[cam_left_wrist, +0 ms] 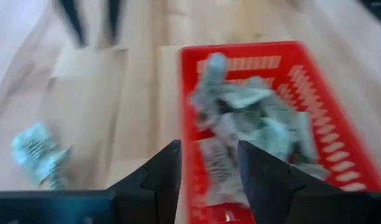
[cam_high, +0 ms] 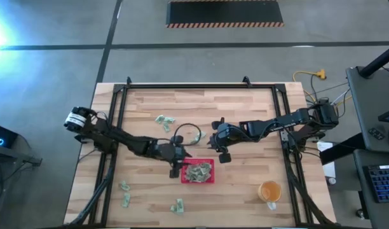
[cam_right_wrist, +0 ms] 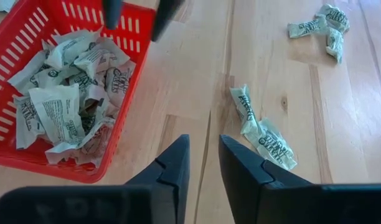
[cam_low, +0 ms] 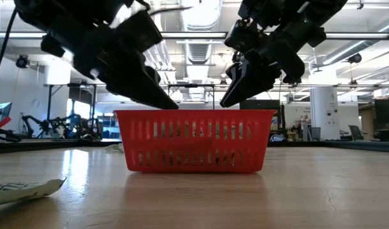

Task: Pick and place Stevia / Truvia into bins
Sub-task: Put the white stevia packet into the red bin

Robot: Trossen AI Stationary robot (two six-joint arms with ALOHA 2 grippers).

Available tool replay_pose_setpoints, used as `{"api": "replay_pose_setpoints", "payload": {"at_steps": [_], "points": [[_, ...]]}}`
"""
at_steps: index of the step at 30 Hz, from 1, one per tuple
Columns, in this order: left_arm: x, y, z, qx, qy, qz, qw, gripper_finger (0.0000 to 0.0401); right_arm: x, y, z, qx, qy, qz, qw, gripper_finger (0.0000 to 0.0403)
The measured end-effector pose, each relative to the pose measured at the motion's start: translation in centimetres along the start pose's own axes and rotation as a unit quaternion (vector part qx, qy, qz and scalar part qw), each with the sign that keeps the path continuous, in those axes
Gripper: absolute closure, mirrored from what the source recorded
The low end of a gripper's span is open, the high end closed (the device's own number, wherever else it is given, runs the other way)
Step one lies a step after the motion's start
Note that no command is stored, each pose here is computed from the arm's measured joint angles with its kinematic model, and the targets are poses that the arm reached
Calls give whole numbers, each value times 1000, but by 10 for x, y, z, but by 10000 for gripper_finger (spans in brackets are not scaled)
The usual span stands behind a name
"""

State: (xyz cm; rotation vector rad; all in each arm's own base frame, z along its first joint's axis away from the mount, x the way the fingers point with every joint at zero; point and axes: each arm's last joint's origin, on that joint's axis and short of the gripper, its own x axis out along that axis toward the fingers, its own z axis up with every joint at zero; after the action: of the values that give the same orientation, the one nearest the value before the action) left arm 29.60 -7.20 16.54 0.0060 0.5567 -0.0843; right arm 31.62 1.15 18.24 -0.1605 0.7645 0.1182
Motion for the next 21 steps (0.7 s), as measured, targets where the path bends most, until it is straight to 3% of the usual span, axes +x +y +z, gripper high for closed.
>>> {"api": "replay_pose_setpoints", "payload": {"at_steps": [11, 17, 21], "points": [[-24, 2, 10, 10, 11, 18, 1000, 262, 0, 0, 0, -11, 0, 0, 1000, 322], [-53, 11, 9, -6, 34, 120, 992, 262, 0, -1, 2, -34, -9, -6, 999, 325], [-68, 18, -4, -48, 49, 191, 979, 262, 0, -4, 7, -35, -34, -52, 997, 333]]}}
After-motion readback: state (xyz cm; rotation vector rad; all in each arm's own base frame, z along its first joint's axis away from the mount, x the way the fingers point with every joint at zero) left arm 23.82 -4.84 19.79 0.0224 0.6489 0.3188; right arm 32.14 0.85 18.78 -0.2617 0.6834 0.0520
